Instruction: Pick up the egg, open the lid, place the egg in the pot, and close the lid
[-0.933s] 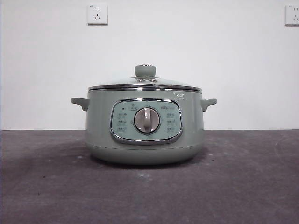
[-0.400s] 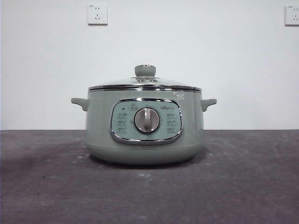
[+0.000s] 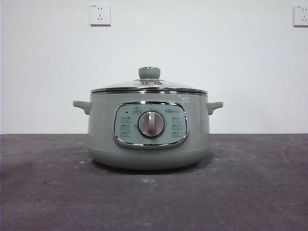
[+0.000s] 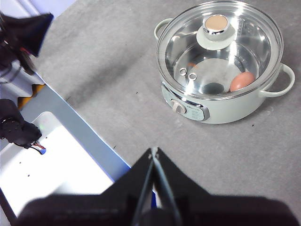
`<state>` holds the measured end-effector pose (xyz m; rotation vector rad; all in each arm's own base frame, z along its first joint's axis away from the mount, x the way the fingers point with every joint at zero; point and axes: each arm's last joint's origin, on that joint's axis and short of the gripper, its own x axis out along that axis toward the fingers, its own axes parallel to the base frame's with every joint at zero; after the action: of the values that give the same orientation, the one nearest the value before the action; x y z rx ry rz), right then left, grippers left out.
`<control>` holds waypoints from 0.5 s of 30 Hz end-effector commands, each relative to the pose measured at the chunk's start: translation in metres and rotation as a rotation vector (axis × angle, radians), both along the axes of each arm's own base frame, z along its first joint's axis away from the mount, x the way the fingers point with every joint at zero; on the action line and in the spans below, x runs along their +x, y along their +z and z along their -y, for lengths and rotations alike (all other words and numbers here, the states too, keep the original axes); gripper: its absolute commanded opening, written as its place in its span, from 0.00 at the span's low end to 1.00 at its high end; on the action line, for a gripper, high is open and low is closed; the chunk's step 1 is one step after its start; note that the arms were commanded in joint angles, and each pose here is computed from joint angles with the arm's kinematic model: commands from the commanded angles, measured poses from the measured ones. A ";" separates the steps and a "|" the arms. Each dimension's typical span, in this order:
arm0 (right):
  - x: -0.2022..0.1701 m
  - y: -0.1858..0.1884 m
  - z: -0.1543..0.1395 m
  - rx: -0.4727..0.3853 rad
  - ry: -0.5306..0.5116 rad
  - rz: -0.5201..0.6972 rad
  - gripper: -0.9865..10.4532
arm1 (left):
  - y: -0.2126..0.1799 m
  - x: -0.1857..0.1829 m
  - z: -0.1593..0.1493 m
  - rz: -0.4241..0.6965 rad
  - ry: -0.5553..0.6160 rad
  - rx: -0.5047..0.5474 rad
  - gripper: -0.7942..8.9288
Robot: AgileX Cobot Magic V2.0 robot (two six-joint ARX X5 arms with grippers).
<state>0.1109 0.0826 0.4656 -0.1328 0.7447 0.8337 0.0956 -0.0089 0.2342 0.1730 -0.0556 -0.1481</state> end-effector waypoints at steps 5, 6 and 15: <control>-0.002 -0.001 0.001 -0.006 -0.004 -0.013 0.09 | -0.038 -0.002 -0.002 -0.015 0.039 0.004 0.08; -0.002 -0.001 0.001 -0.006 -0.004 -0.013 0.09 | -0.043 -0.001 -0.002 -0.020 0.039 0.004 0.08; -0.002 -0.001 0.001 -0.006 -0.004 -0.013 0.09 | -0.076 0.001 -0.001 -0.115 0.037 -0.027 0.08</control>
<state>0.1109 0.0826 0.4656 -0.1326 0.7448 0.8341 0.0964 -0.0080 0.1626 0.1555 0.0464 -0.1250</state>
